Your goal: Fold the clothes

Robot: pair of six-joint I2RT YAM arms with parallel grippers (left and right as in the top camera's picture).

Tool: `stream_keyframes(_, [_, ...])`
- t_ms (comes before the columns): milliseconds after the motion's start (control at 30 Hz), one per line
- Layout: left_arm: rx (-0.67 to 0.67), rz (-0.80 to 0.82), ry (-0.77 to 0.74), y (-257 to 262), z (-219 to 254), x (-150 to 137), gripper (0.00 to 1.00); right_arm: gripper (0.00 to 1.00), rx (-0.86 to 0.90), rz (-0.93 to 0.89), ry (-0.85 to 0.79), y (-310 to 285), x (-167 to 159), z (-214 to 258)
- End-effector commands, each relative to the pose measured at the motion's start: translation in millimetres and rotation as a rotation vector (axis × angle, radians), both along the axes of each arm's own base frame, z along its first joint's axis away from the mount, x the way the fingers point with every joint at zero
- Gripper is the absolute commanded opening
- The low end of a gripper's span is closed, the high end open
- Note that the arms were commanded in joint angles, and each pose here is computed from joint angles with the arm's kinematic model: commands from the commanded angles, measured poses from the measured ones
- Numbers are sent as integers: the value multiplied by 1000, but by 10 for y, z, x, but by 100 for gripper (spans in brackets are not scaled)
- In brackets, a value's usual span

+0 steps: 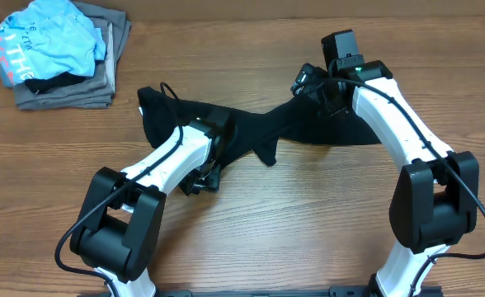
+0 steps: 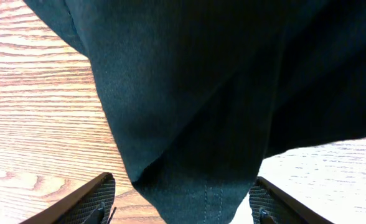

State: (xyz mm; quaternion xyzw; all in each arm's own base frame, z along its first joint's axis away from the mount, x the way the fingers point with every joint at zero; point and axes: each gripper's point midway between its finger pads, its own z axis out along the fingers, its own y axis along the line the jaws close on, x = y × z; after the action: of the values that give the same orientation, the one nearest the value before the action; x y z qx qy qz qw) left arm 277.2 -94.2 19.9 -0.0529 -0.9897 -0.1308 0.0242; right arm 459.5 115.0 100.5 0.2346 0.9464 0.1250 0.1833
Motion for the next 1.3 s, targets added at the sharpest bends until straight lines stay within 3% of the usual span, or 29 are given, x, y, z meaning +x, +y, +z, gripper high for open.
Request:
stream_keyframes(0, [9,-30,-4,-12,-8,65,69,100,-13,0,-4,-3,9,-2])
stream_keyframes(500, [6,-59,-1,-17,-11,76,50,100,-13,0,-5,-3,11,-1])
stream_keyframes(700, [5,-58,-3,-20,-11,80,36,100,-13,0,-2,-4,5,-4])
stream_keyframes(933, [4,-47,-11,-29,10,101,4,100,-19,-3,-5,-16,11,-3])
stream_keyframes(1267, [-16,10,-70,-141,408,330,4,100,-29,-8,-9,-35,20,-2])
